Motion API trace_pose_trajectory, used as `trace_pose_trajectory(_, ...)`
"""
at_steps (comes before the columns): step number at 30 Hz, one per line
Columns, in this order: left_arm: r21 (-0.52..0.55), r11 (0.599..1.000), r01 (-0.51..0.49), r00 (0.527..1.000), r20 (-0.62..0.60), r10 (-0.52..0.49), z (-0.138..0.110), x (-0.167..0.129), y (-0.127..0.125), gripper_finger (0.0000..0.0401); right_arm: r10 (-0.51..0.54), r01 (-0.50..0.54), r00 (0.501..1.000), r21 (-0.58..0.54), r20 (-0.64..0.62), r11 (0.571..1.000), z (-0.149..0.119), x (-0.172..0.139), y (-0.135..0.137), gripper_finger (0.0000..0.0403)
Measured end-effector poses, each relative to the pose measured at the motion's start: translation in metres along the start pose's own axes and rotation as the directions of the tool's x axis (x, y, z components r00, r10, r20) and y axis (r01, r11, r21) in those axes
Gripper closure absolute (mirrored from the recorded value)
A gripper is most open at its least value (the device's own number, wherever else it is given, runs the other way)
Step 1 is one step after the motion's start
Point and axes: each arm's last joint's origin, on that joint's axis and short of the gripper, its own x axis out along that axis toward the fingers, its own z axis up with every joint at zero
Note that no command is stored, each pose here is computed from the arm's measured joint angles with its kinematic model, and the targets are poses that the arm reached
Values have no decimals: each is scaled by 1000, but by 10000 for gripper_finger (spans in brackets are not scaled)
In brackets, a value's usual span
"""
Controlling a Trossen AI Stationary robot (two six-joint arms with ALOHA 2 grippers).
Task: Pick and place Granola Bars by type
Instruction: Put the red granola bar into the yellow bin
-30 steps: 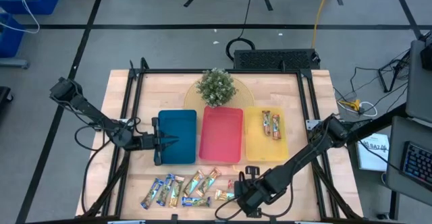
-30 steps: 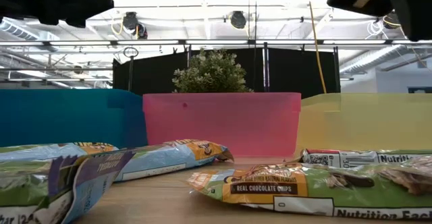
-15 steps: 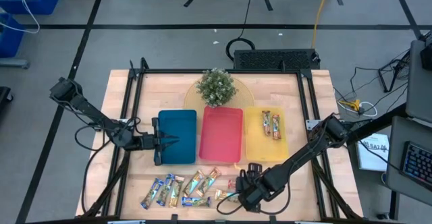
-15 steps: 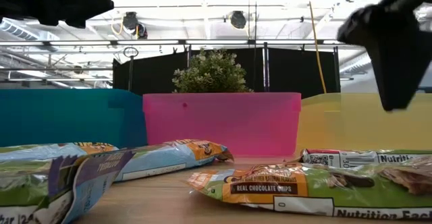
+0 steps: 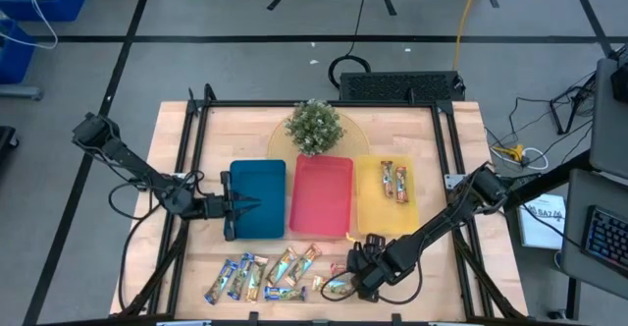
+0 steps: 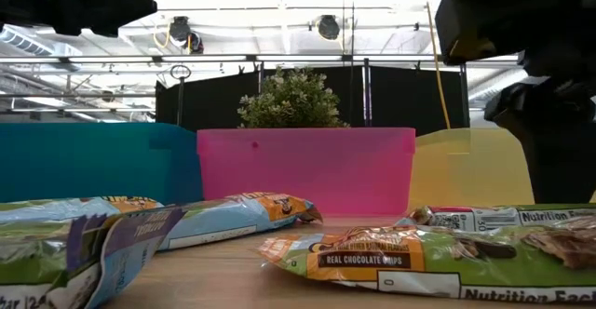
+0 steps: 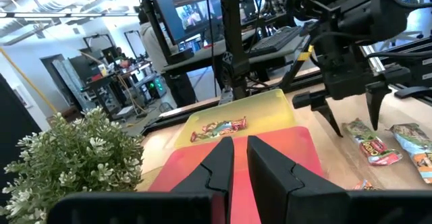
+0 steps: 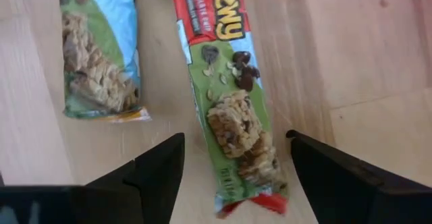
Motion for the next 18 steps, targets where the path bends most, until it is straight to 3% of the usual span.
trace_pose_trajectory(9,20,1000,0,1000,0,0,0,0,0,350,-20,19,1000,-29,-19,999,-8,11,-10,177)
trace_pose_trajectory(13,22,1000,0,1000,0,0,0,0,0,350,-20,19,999,-48,-27,999,-11,14,-12,218)
trace_pose_trajectory(18,22,1000,0,1000,0,0,0,0,0,350,-15,15,999,5,-40,1000,-13,16,-14,289)
